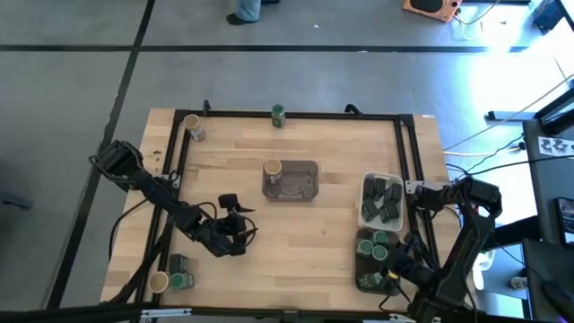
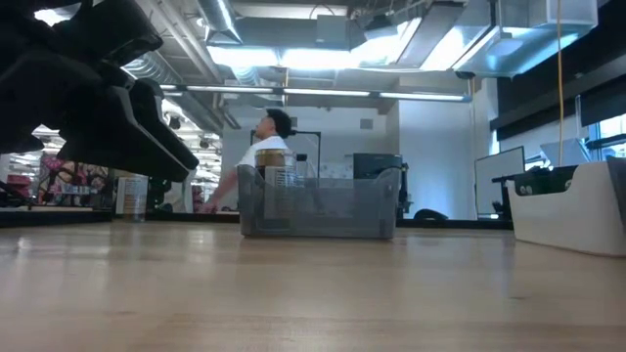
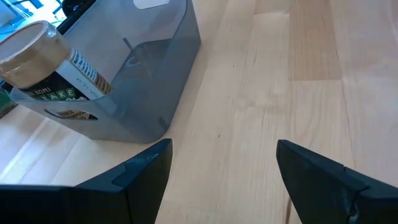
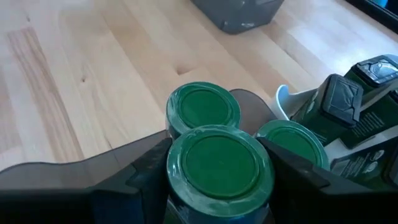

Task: Sort spices by type
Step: Put the center green seasoning bottle into the bottom black bin, then adjust the green seasoning bottles

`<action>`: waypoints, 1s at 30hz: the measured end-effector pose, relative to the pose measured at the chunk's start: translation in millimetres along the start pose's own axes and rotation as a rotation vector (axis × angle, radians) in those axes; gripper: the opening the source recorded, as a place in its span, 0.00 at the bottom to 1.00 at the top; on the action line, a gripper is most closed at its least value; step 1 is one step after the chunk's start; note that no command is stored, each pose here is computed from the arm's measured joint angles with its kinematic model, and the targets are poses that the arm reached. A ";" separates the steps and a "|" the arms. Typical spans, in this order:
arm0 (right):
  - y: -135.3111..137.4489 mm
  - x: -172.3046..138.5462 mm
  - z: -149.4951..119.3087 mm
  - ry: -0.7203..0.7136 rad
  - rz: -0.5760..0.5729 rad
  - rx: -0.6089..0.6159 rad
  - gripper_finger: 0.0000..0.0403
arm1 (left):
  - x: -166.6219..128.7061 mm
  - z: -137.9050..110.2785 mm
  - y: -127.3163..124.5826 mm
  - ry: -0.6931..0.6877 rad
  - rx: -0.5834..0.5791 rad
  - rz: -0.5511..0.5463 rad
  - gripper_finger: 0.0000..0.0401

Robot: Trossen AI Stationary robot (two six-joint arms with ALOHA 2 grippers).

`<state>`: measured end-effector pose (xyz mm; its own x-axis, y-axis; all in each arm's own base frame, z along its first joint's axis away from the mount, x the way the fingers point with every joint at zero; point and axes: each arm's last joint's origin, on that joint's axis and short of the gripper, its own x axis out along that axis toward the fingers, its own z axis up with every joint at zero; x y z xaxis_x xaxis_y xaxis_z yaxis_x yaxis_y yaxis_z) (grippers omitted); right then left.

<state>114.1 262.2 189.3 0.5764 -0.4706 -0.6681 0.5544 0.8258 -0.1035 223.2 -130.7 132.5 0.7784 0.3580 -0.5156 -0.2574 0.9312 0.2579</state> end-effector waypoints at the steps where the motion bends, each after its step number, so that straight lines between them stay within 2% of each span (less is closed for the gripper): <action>1: 0.5 0.6 -0.6 -0.005 0.000 0.003 0.52 | 0.0 0.0 0.0 0.000 0.000 0.000 0.71; 6: 2.5 1.6 -1.6 -0.024 0.013 0.017 0.54 | 0.0 0.0 0.0 0.000 0.000 0.000 0.71; 17: 3.8 -0.2 0.1 -0.020 0.014 0.022 0.69 | 0.0 0.0 0.0 0.000 0.000 0.000 0.71; 27: 10.9 -30.9 40.9 0.007 -0.031 -0.019 0.68 | 0.0 0.0 0.0 0.000 0.000 0.000 0.71; 30: 12.4 -31.5 46.5 0.067 -0.046 -0.037 0.68 | 0.0 0.0 0.0 0.000 0.000 0.000 0.71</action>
<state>130.7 272.8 243.3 0.5088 -0.4879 -0.7093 0.5561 0.8152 -0.1619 223.2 -130.7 132.5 0.7784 0.3579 -0.5158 -0.2575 0.9313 0.2576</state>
